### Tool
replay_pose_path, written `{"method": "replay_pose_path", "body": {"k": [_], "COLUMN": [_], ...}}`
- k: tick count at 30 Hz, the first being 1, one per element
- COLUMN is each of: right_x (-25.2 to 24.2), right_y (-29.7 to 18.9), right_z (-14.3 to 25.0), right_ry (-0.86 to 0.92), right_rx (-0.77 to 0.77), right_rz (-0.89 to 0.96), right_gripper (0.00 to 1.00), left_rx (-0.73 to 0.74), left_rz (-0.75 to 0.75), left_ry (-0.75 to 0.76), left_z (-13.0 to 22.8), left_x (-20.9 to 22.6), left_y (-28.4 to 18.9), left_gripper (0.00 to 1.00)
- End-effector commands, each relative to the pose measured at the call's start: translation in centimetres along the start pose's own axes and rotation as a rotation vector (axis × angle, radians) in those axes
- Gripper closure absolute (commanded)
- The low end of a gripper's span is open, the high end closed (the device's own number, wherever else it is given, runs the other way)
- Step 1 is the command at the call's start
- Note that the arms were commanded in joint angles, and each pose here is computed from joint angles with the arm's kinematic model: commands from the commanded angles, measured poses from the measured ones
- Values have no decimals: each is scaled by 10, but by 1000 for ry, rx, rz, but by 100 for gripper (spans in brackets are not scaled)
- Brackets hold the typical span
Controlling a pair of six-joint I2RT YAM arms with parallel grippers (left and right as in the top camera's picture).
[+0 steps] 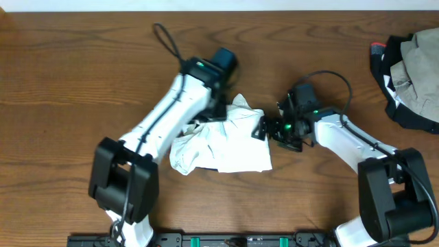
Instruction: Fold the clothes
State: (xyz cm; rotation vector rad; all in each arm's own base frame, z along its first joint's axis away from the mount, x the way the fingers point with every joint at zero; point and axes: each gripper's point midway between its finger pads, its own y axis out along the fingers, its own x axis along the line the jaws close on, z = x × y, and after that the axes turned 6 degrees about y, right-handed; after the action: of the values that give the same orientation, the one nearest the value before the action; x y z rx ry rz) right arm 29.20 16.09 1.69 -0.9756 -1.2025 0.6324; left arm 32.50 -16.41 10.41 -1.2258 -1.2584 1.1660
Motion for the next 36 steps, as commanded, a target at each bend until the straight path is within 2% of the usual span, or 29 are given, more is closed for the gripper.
{"method": "replay_pose_path", "body": {"k": [1, 7, 13, 19, 33, 35, 36], "right_x": [-7, 2, 2, 4, 0, 0, 0], "right_y": [-16, -44, -65, -81, -83, -83, -83], "right_z": [-12, -5, -2, -3, -2, -2, -2], "right_ry": [-62, -121, -126, -146, -144, -144, -144], "right_rx": [-65, -75, -103, -141, -136, -137, -137], "right_rz": [62, 67, 56, 41, 47, 47, 47], "right_gripper": [1, 1, 1, 1, 1, 1, 1], "left_rx": [0, 141, 210, 235, 323, 335, 341], "left_rz": [-9, 175, 185, 255, 496, 506, 515], "left_ry": [-72, -54, -35, -14, 130, 129, 126], "left_z": [-12, 1, 20, 36, 82, 85, 86], "left_x": [35, 59, 81, 74, 44, 43, 41], "left_y": [-10, 1, 30, 60, 79, 78, 77], "left_gripper": [35, 34, 34, 34, 34, 35, 39]}}
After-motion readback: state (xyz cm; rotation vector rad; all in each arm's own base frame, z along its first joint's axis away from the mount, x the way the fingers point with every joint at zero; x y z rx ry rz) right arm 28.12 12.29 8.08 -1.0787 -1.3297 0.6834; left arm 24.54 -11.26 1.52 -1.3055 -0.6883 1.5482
